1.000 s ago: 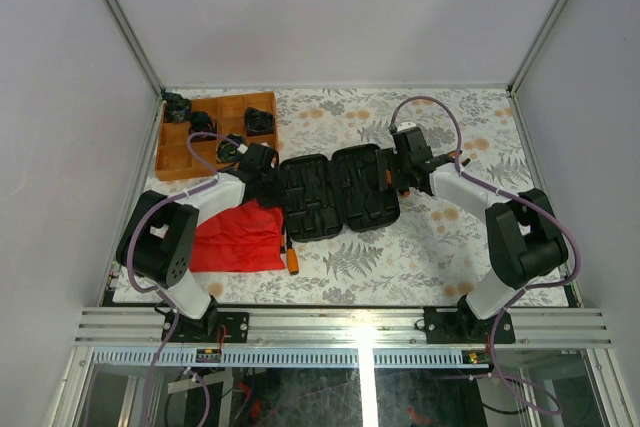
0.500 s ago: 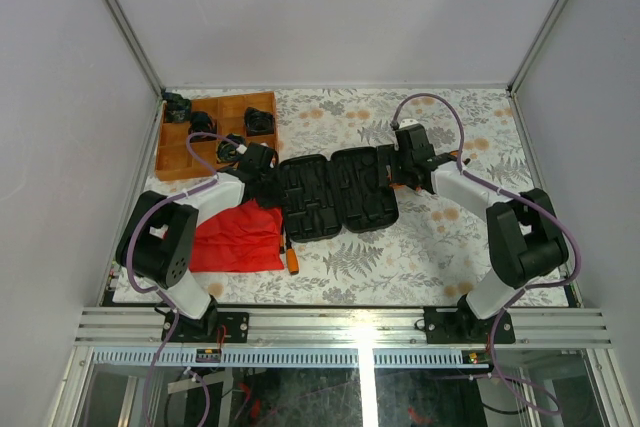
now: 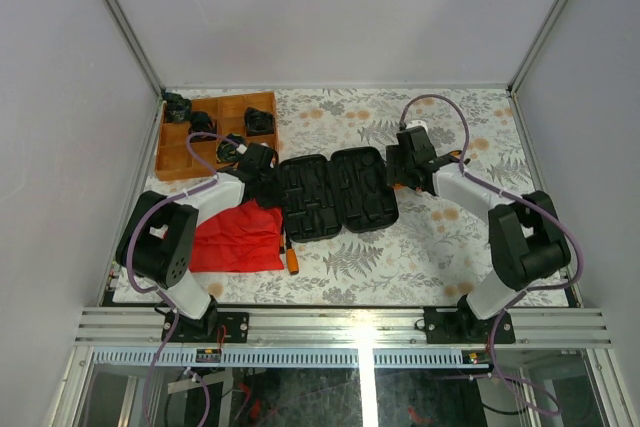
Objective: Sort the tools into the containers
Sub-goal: Open the storage box at the center of the board.
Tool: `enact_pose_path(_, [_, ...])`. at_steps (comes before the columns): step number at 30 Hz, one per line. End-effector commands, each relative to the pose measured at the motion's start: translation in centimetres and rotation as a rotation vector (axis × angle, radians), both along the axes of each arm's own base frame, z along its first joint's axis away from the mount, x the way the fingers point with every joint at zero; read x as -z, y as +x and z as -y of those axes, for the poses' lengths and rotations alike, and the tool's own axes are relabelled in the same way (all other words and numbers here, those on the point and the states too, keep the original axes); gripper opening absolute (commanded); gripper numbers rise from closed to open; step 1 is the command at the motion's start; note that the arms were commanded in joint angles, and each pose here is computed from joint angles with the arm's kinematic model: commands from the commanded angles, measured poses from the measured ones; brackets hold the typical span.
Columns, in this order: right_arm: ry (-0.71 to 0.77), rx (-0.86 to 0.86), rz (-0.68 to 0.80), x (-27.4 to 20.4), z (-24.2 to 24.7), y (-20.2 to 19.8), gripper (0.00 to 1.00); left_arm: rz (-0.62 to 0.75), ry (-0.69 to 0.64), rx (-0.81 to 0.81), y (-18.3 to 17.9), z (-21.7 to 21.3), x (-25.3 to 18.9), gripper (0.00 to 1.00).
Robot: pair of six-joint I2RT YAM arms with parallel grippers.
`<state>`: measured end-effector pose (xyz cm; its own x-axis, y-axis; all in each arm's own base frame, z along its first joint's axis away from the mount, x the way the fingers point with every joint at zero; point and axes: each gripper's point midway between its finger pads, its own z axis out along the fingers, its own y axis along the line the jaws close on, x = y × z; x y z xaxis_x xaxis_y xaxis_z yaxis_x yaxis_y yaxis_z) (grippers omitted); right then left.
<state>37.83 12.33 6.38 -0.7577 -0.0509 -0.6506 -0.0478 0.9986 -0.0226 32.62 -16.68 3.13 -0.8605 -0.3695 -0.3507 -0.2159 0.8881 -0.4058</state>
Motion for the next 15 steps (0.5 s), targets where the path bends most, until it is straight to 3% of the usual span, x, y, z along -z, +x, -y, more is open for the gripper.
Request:
enact_pose_path(1, [0.109,-0.018,0.079,-2.7,-0.9,-0.8,0.72,-0.06,0.066,0.019,-2.1,-1.4,0.7,0.11])
enact_pose_path(8, [0.183,-0.035,0.117,-4.4,-0.9,-3.4,0.75,0.022,0.059,0.022,-1.5,-1.3,-2.8,0.36])
enact_pose_path(15, [0.234,-0.03,0.147,-6.1,-0.7,-5.1,0.81,0.057,0.057,0.029,-1.9,-1.3,-4.4,0.44])
